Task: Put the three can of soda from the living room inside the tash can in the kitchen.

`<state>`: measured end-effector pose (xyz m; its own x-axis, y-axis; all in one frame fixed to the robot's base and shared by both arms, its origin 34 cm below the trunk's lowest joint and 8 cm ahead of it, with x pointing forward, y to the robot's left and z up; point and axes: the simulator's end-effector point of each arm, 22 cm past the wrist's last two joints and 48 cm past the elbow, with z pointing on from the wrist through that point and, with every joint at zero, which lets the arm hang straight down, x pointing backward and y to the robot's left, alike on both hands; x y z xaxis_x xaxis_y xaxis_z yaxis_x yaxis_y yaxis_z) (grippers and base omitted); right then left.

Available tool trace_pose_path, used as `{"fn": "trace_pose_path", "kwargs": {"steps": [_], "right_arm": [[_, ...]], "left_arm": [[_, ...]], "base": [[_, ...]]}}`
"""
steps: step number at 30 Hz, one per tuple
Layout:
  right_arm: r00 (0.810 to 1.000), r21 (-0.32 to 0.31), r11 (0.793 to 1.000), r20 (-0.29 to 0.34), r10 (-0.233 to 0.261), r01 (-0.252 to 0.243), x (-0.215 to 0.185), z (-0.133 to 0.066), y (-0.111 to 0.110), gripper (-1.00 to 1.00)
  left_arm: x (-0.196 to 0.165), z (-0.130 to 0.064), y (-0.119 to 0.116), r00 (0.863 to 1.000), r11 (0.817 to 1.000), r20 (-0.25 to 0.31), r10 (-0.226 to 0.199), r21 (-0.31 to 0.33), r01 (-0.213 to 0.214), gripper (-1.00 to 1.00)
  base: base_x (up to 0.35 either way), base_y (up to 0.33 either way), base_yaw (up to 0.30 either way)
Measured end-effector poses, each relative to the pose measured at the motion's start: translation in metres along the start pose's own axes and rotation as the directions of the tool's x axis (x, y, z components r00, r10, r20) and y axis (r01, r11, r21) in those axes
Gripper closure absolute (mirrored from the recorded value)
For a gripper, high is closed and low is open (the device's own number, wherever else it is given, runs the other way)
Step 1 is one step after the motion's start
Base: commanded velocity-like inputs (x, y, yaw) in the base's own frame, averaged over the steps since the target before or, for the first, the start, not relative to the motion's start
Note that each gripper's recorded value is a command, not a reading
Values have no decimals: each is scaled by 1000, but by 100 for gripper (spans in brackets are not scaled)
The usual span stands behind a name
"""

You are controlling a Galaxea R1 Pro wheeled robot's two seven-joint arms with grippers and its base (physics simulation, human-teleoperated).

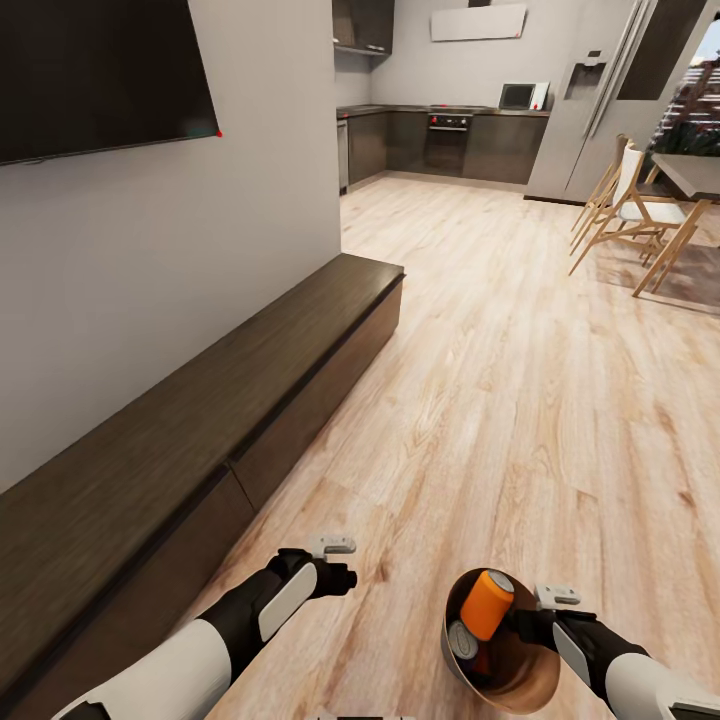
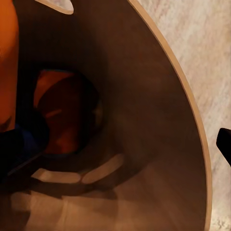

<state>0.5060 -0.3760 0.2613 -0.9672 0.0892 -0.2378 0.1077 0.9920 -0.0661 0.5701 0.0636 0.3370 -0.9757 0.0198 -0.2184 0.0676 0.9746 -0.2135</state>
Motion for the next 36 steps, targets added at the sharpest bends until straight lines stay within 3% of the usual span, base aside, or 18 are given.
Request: {"fn": "trace_pose_path", "kwargs": {"steps": [11, 36], "right_arm": [[1000, 0, 1000, 1, 1, -1, 0, 0, 0, -100], [1000, -2, 1000, 11, 3, -3, -28, -50, -4, -100]], "left_arm": [[0, 0, 0, 1000, 1000, 0, 0, 0, 0, -100], [-21, -48, -10, 1000, 1000, 0, -1, -2, 1, -100]], "base": [[0, 0, 0], [0, 0, 0]]}}
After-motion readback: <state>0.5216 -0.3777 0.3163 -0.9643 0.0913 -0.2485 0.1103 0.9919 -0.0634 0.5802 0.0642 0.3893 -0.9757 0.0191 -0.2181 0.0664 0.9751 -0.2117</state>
